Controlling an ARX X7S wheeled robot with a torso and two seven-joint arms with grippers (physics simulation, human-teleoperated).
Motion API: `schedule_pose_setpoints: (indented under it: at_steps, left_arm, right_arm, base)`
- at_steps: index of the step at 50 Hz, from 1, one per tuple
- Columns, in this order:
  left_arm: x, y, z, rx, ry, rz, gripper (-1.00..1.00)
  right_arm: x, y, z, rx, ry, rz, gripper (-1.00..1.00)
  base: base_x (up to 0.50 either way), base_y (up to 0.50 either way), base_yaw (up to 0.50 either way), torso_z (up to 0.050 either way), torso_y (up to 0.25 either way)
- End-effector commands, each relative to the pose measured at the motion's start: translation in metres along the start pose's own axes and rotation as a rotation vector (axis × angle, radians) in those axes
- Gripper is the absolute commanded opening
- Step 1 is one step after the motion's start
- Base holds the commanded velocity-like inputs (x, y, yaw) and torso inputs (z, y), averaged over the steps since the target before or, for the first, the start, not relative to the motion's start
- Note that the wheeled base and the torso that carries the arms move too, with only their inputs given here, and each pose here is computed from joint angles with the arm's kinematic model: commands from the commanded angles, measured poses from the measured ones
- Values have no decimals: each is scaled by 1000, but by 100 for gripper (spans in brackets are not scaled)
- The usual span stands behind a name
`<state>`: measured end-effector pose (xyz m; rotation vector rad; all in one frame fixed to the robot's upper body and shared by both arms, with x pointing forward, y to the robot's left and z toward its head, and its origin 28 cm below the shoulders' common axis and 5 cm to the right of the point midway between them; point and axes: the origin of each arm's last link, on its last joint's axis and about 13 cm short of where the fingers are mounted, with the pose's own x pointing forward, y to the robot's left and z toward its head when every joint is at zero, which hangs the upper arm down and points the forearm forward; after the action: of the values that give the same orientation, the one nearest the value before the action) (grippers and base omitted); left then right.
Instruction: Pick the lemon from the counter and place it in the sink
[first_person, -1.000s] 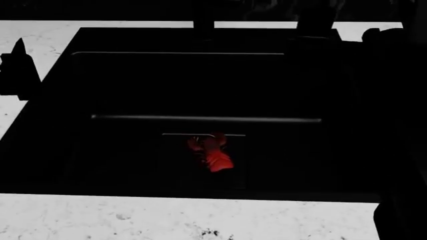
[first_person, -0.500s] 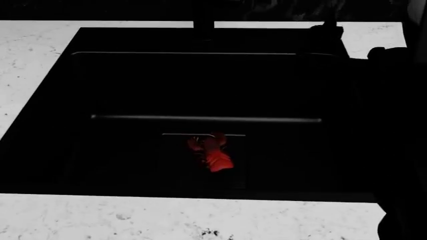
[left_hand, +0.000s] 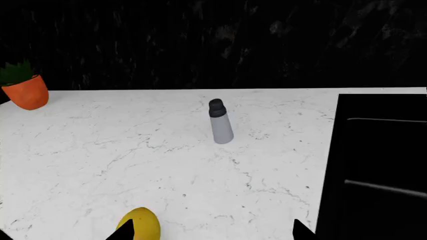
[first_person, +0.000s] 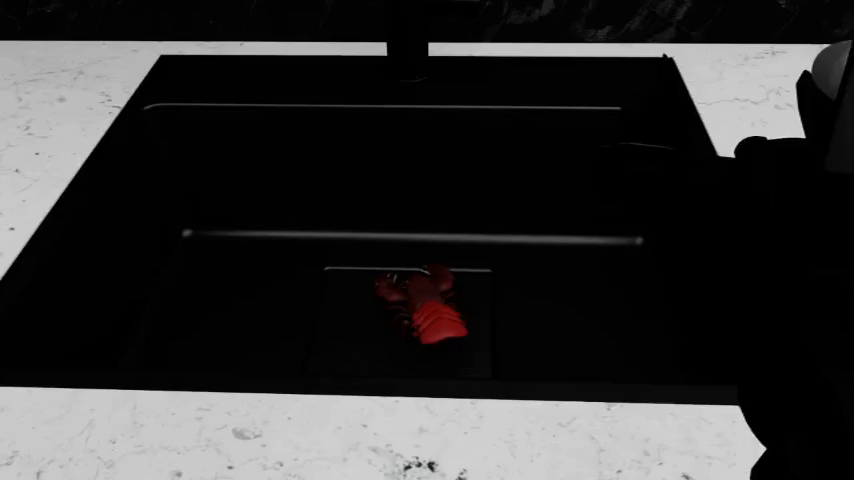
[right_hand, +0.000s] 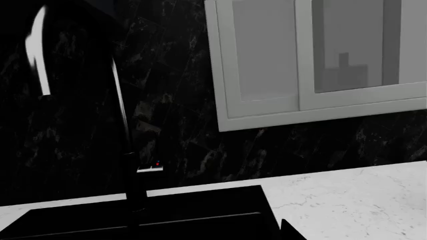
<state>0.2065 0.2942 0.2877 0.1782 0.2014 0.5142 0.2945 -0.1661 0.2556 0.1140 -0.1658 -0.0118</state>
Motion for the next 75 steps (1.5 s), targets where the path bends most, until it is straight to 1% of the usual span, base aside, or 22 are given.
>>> schedule_pose_setpoints:
  at_steps: [1, 8, 9, 13, 18, 22, 29, 32, 39, 41, 43, 49, 52, 53, 57, 64, 75]
  left_arm:
    - [-5, 5, -15, -5, 85, 27, 100]
    - [6, 10, -17, -49, 105, 61, 100]
    - [10, 10, -18, -69, 116, 65, 100]
    - [24, 11, -19, -86, 122, 98, 100]
    - [32, 13, -10, -96, 108, 119, 100]
    - [34, 18, -8, -109, 90, 150, 100]
    - [47, 22, -8, -131, 69, 196, 100]
    - [53, 24, -3, -126, 55, 217, 100]
    - [70, 20, -4, -139, 46, 209, 100]
    - [77, 18, -5, -158, 50, 204, 100]
    - [83, 14, -6, -160, 55, 204, 100]
    - [89, 9, -2, -152, 62, 216, 100]
    - [91, 11, -2, -153, 66, 225, 100]
    - [92, 12, -3, -136, 67, 241, 100]
    - [97, 13, -8, -134, 92, 272, 100]
    - [103, 19, -10, -130, 100, 333, 100]
    - [114, 23, -28, -178, 144, 350, 100]
  right_arm:
    - [1, -2, -7, 12, 8, 1, 100]
    - [2, -2, -10, 17, 11, 5, 100]
    - [2, -2, -10, 18, 12, 7, 100]
    - [3, -2, -12, 21, 14, 9, 100]
    - [4, -3, -14, 24, 17, 8, 100]
    - [5, -3, -16, 30, 17, 12, 100]
    - [5, -3, -18, 36, 19, 12, 100]
    - [6, -3, -17, 34, 20, 12, 100]
    - [8, -1, -20, 38, 24, 21, 100]
    - [8, -1, -21, 39, 27, 24, 100]
    - [8, -1, -21, 40, 27, 23, 100]
    - [8, 0, -20, 40, 26, 24, 100]
    - [8, -1, -21, 41, 27, 24, 100]
    - [8, -1, -21, 42, 27, 24, 100]
    - [8, 0, -21, 41, 28, 26, 100]
    - [10, 0, -23, 43, 35, 27, 100]
    - [11, 1, -26, 46, 38, 31, 100]
  base:
    - [0, 0, 0, 0, 0]
    - [0, 0, 0, 0, 0]
    - [0, 0, 0, 0, 0]
    - [0, 0, 0, 0, 0]
    - [0, 0, 0, 0, 0]
    - [0, 0, 0, 0, 0]
    - [0, 0, 0, 0, 0]
    - [0, 0, 0, 0, 0]
    - [0, 0, 0, 0, 0]
    - [0, 0, 0, 0, 0]
    - [0, 0, 0, 0, 0]
    - [0, 0, 0, 0, 0]
    - [0, 0, 0, 0, 0]
    - [0, 0, 0, 0, 0]
    - [0, 0, 0, 0, 0]
    - [0, 0, 0, 0, 0]
    - [0, 0, 0, 0, 0]
